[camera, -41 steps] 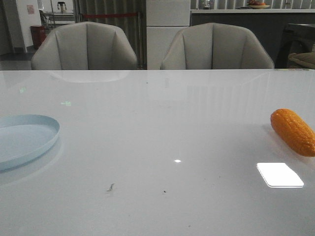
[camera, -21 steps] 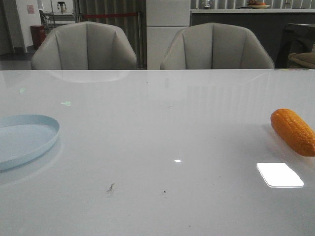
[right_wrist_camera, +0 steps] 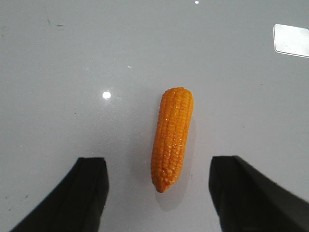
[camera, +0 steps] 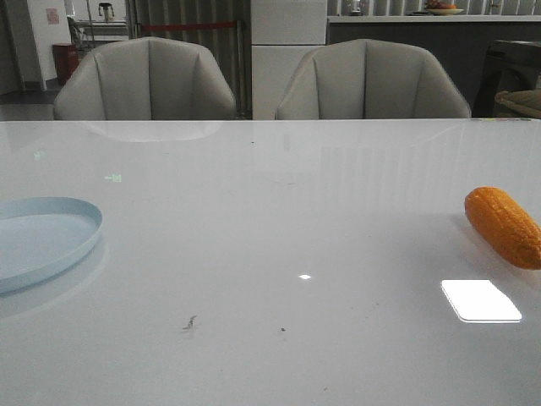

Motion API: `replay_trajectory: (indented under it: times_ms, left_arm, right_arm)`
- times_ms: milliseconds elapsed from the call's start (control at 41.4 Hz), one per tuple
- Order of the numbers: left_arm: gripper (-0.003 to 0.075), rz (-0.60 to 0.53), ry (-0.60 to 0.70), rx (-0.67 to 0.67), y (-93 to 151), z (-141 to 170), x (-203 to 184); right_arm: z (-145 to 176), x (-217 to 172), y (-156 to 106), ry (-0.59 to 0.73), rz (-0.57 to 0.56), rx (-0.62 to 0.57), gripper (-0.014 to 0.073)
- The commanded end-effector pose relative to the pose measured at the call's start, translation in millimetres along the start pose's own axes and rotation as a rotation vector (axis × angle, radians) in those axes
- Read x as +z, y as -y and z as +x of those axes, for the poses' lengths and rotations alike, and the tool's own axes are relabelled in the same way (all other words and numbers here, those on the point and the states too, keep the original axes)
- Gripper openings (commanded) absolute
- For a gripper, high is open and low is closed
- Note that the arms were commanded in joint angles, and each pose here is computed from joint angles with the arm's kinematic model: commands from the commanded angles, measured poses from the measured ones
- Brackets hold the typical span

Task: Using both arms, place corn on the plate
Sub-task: 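Lower the left gripper over the light blue plate rim and grasp it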

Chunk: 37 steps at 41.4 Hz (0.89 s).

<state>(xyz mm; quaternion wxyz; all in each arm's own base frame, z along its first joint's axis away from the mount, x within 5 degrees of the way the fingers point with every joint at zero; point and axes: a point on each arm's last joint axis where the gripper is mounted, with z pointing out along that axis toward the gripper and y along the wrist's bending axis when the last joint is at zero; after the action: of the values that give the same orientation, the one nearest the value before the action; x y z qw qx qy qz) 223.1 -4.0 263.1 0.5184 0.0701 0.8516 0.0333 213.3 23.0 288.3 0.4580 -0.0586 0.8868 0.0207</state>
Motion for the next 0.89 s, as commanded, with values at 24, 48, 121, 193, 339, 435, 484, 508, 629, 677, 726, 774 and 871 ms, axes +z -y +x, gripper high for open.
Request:
replay_trajectory:
  times_ms: [24,48,121,193,339,435,484,508,629,677,726,774,871]
  left_arm:
    - [0.0508,-0.010,0.073,-0.047,-4,-22,-3]
    - [0.0509,-0.006,0.036,-0.078,-4,-21,-1]
    - [0.0509,-0.008,-0.033,-0.164,-11,-25,4]
    - [0.0509,-0.015,-0.093,-0.213,-19,-31,11]
    - [0.0509,-0.009,-0.240,-0.278,-35,-43,34]
    - [0.0509,0.019,-0.357,-0.296,-40,-48,56]
    - [0.0509,0.030,-0.392,-0.297,-42,-52,66]
    - [0.0509,0.039,-0.425,-0.298,-42,-51,74]
    - [0.0509,0.066,-0.500,-0.312,-45,-55,103]
    - [0.0509,0.073,-0.531,-0.314,-46,-54,116]
    - [0.0509,0.083,-0.571,-0.316,-47,-49,128]
    - [0.0509,0.092,-0.607,-0.319,-47,-46,140]
    - [0.0509,0.108,-0.667,-0.323,-47,-39,158]
  right_arm:
    - [-17,-8,2,0.095,0.009,0.003,0.0552]
    - [-16,-8,2,0.088,0.009,0.003,0.0552]
    - [-14,-8,2,0.065,0.008,0.004,0.0552]
    - [-12,-7,2,0.039,0.006,0.005,0.0552]
    - [-9,-7,2,0.012,0.005,0.005,0.0552]
    - [-9,-7,2,0.013,0.005,0.005,0.0552]
    - [-9,-7,2,0.013,0.005,0.005,0.0552]
    - [-9,-7,2,0.013,0.005,0.005,0.0552]
    - [-9,-7,2,0.013,0.005,0.005,0.0552]
    - [-9,-7,2,0.011,0.005,0.005,0.0552]
    - [-9,-7,2,0.008,0.005,0.005,0.0552]
    - [-8,-7,2,0.000,0.005,0.005,0.0552]
    - [-7,-7,2,-0.017,0.004,0.005,0.0552]
